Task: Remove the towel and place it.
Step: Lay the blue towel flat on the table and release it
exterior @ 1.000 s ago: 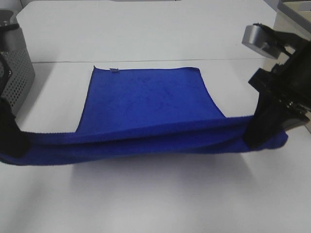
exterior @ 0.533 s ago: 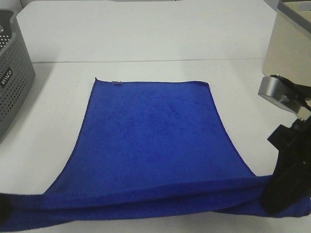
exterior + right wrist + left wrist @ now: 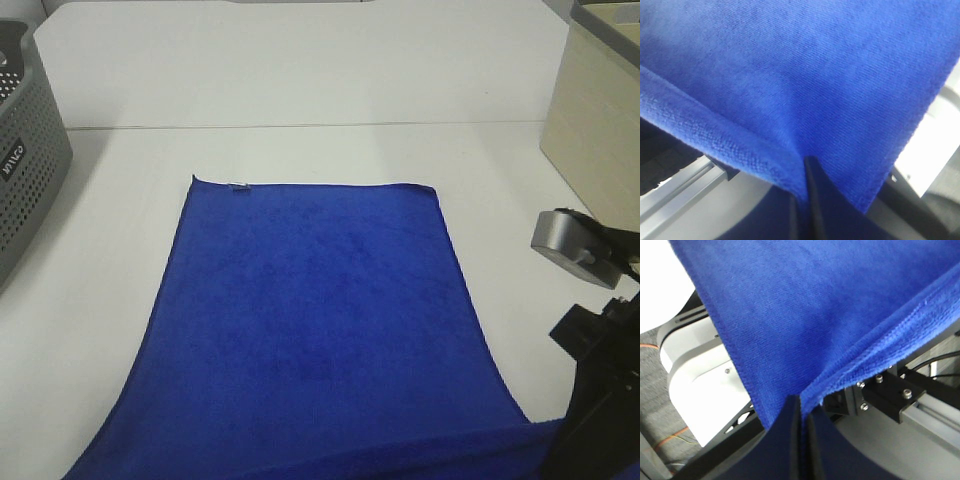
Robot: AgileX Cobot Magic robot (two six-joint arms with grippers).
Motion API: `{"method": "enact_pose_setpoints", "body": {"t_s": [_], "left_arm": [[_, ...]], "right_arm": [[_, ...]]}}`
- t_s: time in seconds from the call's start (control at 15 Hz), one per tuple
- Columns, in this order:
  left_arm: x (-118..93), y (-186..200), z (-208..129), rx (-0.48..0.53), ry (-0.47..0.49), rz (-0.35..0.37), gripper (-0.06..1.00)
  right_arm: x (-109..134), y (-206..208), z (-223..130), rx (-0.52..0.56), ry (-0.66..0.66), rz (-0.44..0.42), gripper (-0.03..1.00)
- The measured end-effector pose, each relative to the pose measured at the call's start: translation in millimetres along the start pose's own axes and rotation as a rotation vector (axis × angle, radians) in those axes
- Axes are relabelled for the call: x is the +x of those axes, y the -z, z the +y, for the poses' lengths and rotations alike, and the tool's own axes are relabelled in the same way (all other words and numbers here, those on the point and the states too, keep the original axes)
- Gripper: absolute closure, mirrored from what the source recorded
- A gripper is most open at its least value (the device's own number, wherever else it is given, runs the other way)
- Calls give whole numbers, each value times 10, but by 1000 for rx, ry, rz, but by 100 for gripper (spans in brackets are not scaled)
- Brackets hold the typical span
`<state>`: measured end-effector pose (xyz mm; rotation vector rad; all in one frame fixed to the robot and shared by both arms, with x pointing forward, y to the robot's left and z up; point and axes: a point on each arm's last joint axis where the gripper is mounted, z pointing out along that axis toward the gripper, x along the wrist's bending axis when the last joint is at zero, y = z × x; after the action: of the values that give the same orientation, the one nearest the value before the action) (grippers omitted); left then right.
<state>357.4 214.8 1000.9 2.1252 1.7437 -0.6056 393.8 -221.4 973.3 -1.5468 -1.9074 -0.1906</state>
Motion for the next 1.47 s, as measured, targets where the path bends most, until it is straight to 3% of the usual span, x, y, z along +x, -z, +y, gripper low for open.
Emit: {"method": "enact_pose_setpoints", "body": {"t_s": [0.2,0.6,0.87,1.27,1.47], "left_arm": [[22,-50,41,33,121,2,94],[229,-467,297,288,296,34,94],[339,-677,410,403,322,43,94],[342,-656,543,394,292,63,93],[394,-723,589,433,298,84,93]], "right_arm": [[-85,-106,112,76,-64,19,95],[-261,-308,272,213,-162,36,95],[-370,-444,373,297,-229,48,95],[-389,-413,461,292,-230,25,95],[-474,-513,495,351,-264,23,94]]}}
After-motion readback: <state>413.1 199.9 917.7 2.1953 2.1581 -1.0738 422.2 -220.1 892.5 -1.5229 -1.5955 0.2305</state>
